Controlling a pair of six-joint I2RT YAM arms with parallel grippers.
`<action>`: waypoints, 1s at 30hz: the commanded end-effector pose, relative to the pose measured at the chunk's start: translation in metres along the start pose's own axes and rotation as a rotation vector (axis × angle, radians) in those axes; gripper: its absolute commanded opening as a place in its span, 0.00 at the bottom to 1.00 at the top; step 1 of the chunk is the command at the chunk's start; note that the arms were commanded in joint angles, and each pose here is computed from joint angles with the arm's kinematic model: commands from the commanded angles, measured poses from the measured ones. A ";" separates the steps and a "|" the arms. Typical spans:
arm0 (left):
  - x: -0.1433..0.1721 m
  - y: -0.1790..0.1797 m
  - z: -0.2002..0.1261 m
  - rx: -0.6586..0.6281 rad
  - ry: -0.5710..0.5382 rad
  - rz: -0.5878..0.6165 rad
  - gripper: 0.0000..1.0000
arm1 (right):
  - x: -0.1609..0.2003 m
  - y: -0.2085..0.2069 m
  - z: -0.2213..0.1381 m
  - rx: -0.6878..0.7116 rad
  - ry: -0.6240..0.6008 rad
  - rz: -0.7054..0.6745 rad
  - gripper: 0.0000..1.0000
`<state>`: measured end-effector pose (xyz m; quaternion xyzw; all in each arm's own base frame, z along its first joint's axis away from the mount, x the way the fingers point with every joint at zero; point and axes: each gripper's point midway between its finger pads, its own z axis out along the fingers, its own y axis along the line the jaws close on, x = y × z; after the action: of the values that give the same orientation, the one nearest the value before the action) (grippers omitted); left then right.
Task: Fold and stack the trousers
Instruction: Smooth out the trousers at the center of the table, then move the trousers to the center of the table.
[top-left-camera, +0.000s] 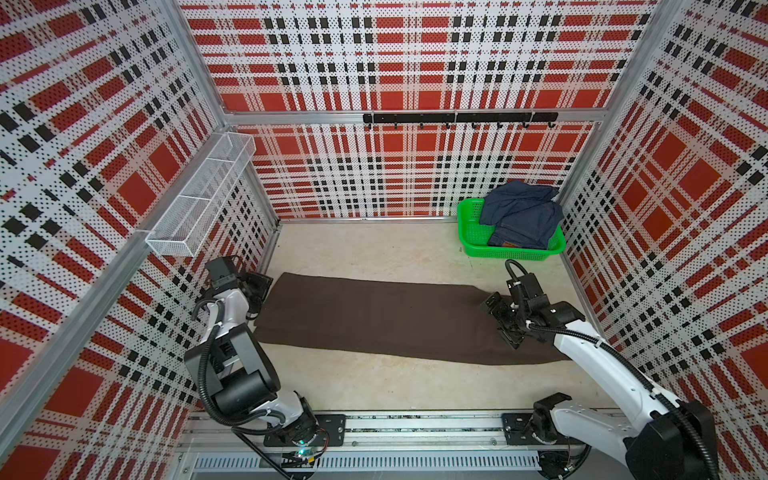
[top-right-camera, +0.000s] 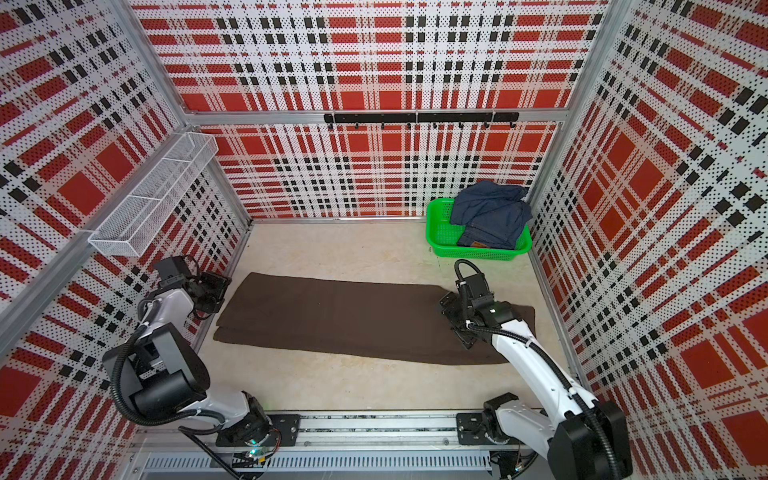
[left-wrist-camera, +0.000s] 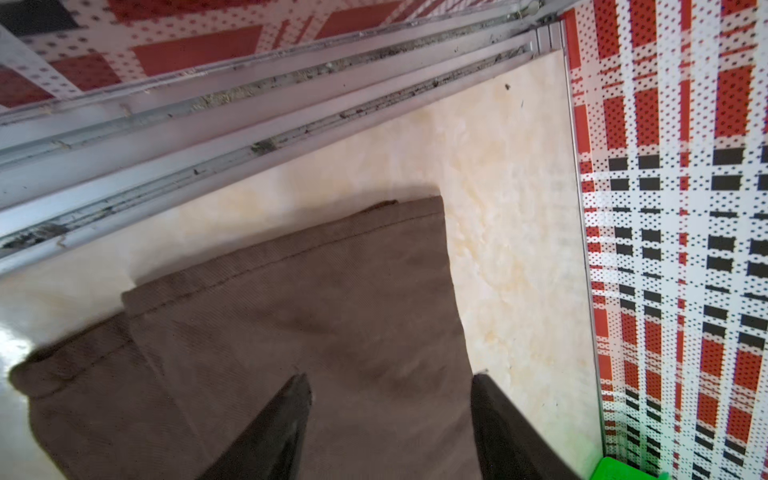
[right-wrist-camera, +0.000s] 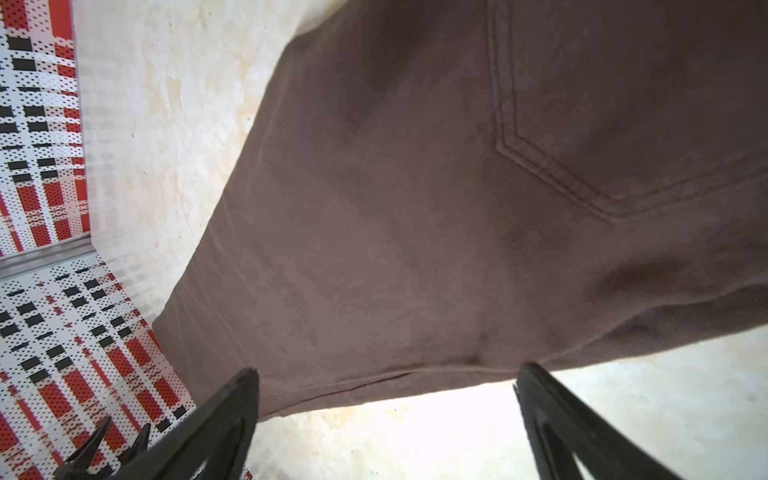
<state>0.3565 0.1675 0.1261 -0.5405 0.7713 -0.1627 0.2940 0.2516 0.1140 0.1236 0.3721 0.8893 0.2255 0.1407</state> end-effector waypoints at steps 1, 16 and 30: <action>0.001 0.004 -0.004 -0.024 -0.002 -0.005 0.66 | 0.001 -0.011 0.003 0.068 0.013 -0.028 1.00; 0.032 -0.005 0.023 -0.046 0.073 0.060 0.62 | -0.073 -0.077 0.060 0.207 -0.076 -0.014 0.36; 0.033 0.005 0.027 -0.153 0.061 0.173 0.75 | -0.119 -0.162 0.075 0.336 -0.072 0.143 0.37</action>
<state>0.3608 0.1419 0.0918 -0.5009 0.8234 -0.1118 0.2420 0.3001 -0.0198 0.0232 0.4399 0.8758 0.1462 0.1343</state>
